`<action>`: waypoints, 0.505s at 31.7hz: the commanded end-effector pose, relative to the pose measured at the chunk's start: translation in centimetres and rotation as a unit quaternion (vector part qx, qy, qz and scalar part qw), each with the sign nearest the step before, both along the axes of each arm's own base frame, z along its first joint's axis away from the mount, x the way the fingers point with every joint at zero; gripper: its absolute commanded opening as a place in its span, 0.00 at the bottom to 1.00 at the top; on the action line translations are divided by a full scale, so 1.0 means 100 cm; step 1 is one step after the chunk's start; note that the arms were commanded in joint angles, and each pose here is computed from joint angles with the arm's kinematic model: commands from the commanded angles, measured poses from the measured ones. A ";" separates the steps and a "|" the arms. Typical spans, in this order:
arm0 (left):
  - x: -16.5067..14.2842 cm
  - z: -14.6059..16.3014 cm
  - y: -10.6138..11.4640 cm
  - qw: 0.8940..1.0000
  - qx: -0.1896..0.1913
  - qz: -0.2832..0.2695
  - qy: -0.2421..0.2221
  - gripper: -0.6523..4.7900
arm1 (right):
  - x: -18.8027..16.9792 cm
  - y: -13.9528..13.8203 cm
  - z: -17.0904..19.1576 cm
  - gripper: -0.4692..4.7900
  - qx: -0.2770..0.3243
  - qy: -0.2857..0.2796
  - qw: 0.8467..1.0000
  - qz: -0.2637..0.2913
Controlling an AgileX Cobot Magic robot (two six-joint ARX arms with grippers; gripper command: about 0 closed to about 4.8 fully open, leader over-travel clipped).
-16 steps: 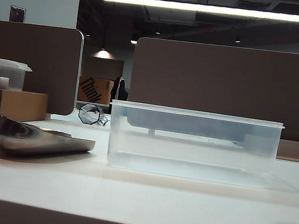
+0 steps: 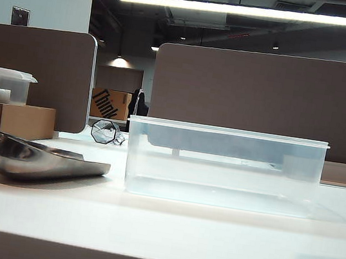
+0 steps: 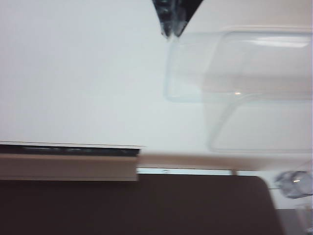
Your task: Pick up the metal ice scoop from the table and place it inside the transparent plastic box.
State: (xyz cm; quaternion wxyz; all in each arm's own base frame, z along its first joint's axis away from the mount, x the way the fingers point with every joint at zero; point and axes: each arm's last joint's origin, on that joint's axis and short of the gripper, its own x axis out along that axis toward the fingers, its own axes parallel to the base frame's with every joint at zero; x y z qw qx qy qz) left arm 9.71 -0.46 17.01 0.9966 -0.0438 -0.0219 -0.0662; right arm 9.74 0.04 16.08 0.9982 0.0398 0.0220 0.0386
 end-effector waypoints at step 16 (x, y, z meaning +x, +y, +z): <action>-0.003 -0.009 -0.010 0.956 -0.207 -0.177 0.110 0.22 | -0.015 0.071 -0.018 0.09 -0.036 0.102 0.931 0.349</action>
